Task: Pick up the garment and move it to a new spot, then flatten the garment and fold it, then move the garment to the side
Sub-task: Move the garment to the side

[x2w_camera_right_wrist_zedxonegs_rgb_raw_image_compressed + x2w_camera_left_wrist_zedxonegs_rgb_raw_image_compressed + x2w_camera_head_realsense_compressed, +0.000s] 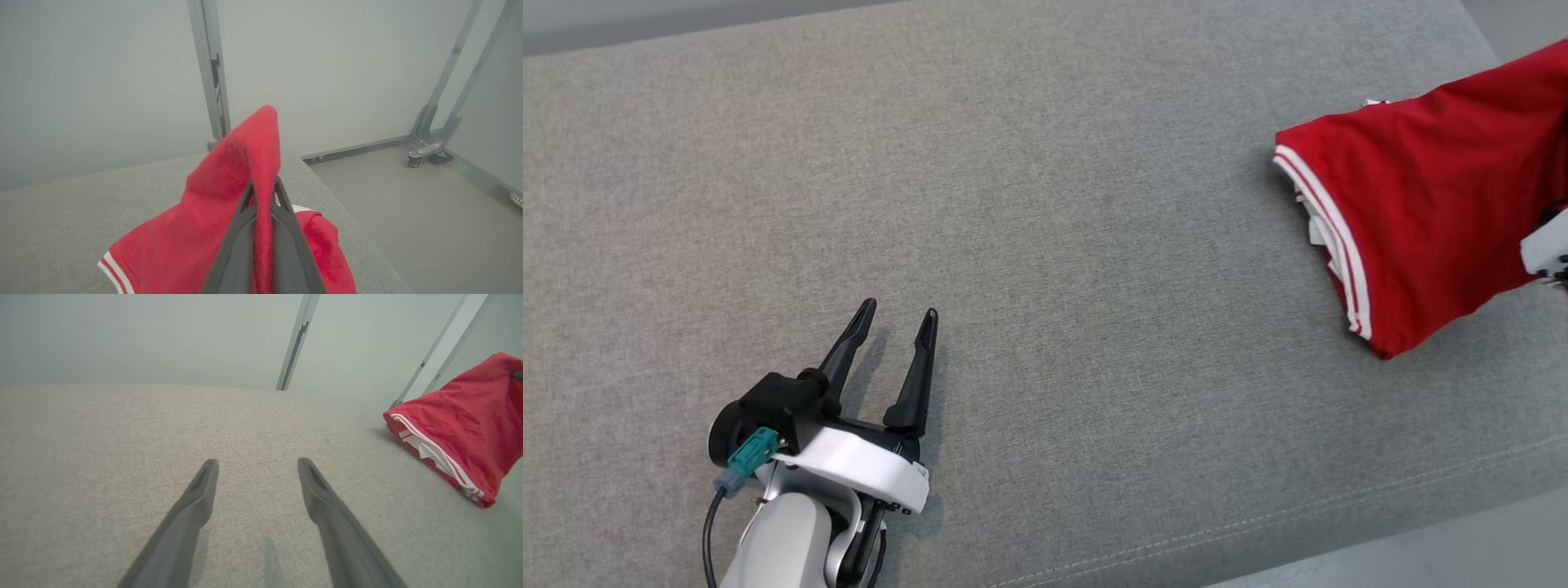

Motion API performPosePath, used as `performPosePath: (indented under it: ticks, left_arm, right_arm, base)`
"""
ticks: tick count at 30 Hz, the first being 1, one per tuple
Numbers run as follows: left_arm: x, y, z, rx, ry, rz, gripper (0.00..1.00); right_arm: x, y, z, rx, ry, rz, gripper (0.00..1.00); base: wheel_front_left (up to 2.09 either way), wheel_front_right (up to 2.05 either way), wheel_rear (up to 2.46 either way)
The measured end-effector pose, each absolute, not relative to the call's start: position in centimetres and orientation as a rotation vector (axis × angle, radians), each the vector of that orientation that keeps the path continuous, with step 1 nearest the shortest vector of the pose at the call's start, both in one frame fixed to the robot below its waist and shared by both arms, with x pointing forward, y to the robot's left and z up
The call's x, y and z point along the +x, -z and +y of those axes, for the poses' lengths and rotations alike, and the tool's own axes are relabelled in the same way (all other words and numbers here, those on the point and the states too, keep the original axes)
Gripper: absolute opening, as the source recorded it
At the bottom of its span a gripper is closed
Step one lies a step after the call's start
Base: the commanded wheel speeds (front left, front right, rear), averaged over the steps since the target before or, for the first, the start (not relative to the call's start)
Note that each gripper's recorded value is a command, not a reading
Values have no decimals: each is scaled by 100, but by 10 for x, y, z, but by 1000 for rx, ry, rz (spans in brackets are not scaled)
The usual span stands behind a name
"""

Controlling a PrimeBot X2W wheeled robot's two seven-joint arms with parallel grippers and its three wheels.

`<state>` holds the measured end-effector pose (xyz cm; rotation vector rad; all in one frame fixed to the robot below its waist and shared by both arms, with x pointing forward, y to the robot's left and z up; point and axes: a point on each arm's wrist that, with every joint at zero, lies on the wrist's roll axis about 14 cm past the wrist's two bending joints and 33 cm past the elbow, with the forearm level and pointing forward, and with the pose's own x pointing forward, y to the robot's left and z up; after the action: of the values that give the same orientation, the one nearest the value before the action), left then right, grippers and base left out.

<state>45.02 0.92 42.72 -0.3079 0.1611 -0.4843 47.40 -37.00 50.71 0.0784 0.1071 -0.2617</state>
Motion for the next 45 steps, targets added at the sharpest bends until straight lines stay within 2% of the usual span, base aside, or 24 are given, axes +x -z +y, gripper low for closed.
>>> performPosePath:
  ticks: [4,8,9,10,11,12,17,20,22,27,35,45]
  left_arm:
    - [455,-427,11,-296,485,154,100]
    - [459,-428,15,-286,480,143,100]
    - [459,-427,16,-284,477,145,100]
    - [459,-426,18,-283,473,149,100]
    - [459,-424,20,-282,468,151,100]
    - [459,-423,22,-281,463,154,100]
    - [459,-422,30,-276,442,154,100]
    - [460,-423,35,-273,430,152,100]
    - [462,-426,41,-274,410,142,100]
    - [466,-437,56,-253,369,107,100]
    - [464,-462,82,-211,289,41,100]
    - [429,-478,122,-153,159,15,100]
  right_arm:
    - [478,-495,-381,-4,285,168,0]
    - [476,-482,-397,-2,351,214,0]
    - [476,-479,-400,-9,360,226,19]
    - [475,-477,-404,-8,375,229,93]
    - [475,-478,-408,-5,393,223,93]
    - [475,-479,-413,-23,402,226,100]
    - [465,-487,-444,-74,492,218,100]
    - [471,-510,-449,-115,512,132,100]
    - [491,-533,-420,-137,460,24,100]
    - [505,-544,-347,-138,304,-68,100]
    - [476,-535,-284,-70,150,-103,100]
    - [428,-520,-245,5,58,-80,100]
  base:
    - [0,0,0]
    - [0,0,0]
    - [0,0,0]
    - [0,0,0]
    - [0,0,0]
    - [0,0,0]
    - [0,0,0]
    - [0,0,0]
    - [0,0,0]
    - [0,0,0]
    - [0,0,0]
    - [0,0,0]
